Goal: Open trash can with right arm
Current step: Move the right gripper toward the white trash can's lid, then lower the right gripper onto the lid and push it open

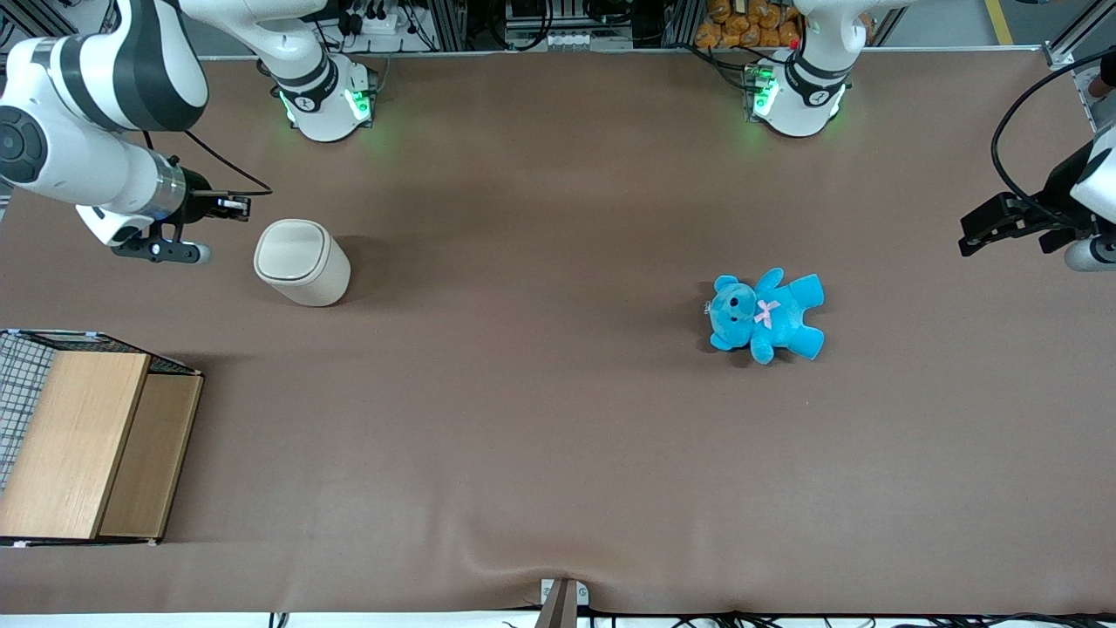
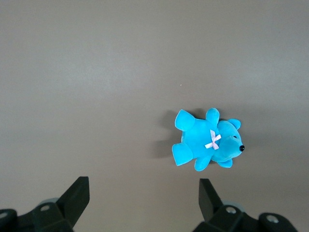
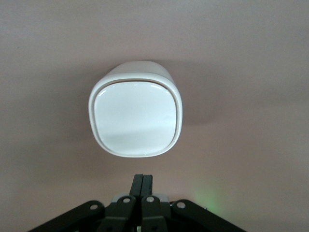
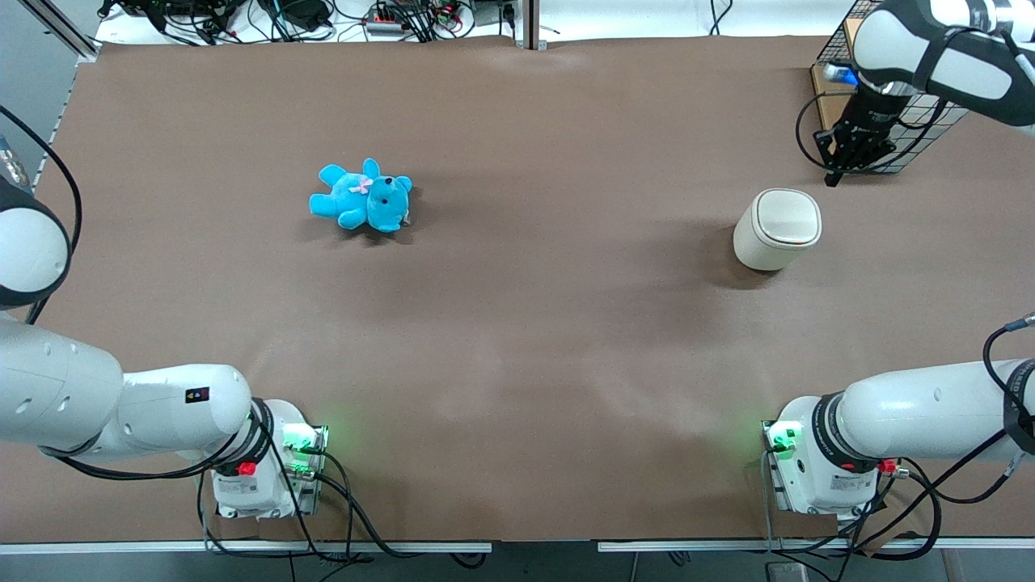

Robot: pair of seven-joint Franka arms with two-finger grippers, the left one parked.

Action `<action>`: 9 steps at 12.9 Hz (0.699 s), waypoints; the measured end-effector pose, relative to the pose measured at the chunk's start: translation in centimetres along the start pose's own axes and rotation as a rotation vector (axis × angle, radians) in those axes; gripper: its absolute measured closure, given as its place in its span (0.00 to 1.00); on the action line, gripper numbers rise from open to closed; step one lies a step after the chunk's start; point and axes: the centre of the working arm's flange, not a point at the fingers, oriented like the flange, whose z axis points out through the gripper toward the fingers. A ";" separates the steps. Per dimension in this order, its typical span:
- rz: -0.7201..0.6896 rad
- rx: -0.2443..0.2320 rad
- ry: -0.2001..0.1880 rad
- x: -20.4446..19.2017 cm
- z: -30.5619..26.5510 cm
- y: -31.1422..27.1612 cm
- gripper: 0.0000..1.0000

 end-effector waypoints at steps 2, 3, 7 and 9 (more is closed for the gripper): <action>0.002 0.007 0.008 0.2 1.9 1.0 0.99; 0.002 0.010 0.011 0.2 2.8 1.4 0.99; 0.005 0.014 0.052 0.3 6.0 1.7 0.99; 0.006 0.015 0.072 0.4 7.6 1.7 0.99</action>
